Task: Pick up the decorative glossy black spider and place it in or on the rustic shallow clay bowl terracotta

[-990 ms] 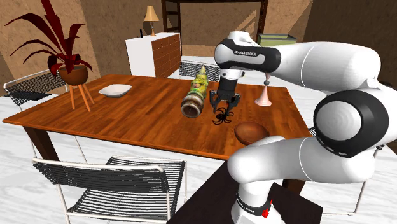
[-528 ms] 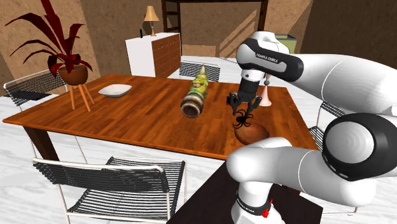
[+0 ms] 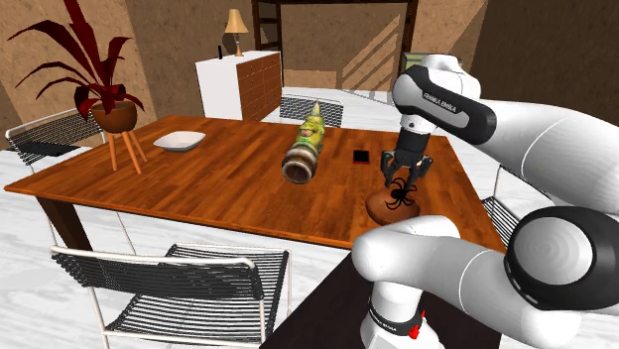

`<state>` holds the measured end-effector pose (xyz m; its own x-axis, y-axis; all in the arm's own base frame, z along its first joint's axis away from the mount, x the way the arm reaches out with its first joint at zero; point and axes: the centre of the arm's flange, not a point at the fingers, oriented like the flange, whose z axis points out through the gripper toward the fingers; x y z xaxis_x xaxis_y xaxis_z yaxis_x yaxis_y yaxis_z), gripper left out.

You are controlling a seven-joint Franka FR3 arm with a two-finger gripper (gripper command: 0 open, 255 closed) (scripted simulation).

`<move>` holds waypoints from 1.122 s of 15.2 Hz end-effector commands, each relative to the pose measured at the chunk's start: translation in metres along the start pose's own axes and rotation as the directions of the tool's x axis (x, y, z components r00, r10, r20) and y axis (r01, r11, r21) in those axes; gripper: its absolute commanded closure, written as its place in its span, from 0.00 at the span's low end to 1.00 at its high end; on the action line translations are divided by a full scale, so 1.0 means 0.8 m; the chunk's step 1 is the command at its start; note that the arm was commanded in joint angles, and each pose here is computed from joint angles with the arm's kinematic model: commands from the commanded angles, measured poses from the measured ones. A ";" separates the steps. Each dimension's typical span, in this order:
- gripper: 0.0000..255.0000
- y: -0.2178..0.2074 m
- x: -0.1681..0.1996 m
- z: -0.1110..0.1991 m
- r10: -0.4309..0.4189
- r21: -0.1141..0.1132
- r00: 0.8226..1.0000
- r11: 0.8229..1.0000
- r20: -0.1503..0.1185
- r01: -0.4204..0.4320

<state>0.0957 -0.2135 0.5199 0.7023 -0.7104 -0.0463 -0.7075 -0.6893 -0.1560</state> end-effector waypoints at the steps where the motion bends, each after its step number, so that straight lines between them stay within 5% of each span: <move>1: 1.00 0.004 0.002 0.013 0.000 0.000 1.000 1.000 0.000 0.000; 12: 1.00 0.015 0.005 0.084 0.000 0.000 1.000 1.000 0.000 0.000; 17: 1.00 0.015 0.005 0.084 0.000 0.000 1.000 1.000 0.000 0.000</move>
<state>0.0951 -0.2152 0.4516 0.7025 -0.7102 -0.0460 -0.7073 -0.6895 -0.1558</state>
